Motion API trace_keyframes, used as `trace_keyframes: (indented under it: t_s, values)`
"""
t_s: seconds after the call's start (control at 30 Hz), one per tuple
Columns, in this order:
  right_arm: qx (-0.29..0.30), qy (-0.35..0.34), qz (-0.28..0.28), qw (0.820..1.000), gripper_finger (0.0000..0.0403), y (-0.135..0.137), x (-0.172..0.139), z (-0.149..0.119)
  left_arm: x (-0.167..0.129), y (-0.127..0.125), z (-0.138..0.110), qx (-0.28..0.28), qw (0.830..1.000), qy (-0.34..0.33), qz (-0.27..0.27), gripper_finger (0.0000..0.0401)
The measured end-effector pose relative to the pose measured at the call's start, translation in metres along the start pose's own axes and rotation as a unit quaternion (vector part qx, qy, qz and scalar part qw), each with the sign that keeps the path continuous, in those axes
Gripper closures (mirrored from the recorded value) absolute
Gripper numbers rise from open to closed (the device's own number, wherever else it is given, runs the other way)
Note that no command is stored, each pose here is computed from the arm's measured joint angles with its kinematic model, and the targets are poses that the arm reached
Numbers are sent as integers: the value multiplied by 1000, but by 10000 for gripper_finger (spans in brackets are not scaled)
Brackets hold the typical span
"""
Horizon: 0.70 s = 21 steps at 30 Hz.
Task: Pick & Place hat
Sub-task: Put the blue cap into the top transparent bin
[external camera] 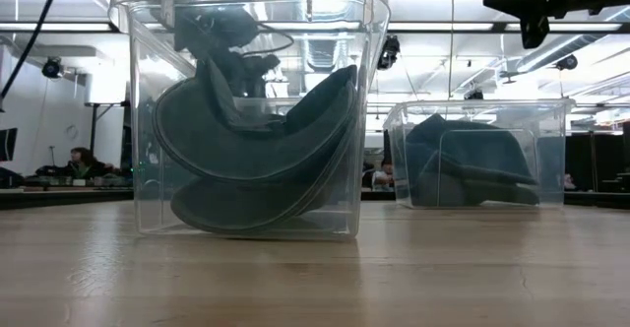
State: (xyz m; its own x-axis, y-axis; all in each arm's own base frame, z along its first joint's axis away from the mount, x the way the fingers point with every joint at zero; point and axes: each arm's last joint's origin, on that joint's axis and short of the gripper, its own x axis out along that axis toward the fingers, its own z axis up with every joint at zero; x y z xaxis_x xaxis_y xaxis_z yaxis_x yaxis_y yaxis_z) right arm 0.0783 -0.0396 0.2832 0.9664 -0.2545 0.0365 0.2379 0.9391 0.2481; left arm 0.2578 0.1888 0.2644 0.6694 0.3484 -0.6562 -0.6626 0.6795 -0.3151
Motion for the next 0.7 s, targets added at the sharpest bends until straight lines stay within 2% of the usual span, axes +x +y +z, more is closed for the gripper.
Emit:
trace_keyframes:
  t_s: [0.1,0.6,0.7]
  values:
    - [0,0,0,1000,394,0,0,0,2,-1,0,24,1000,7,-17,339]
    - [-7,4,-1,1000,394,0,0,-1,0,-2,1,22,1000,-1,-22,339]
    - [-12,5,-1,1000,394,-1,0,-2,0,-1,1,43,999,-2,-22,339]
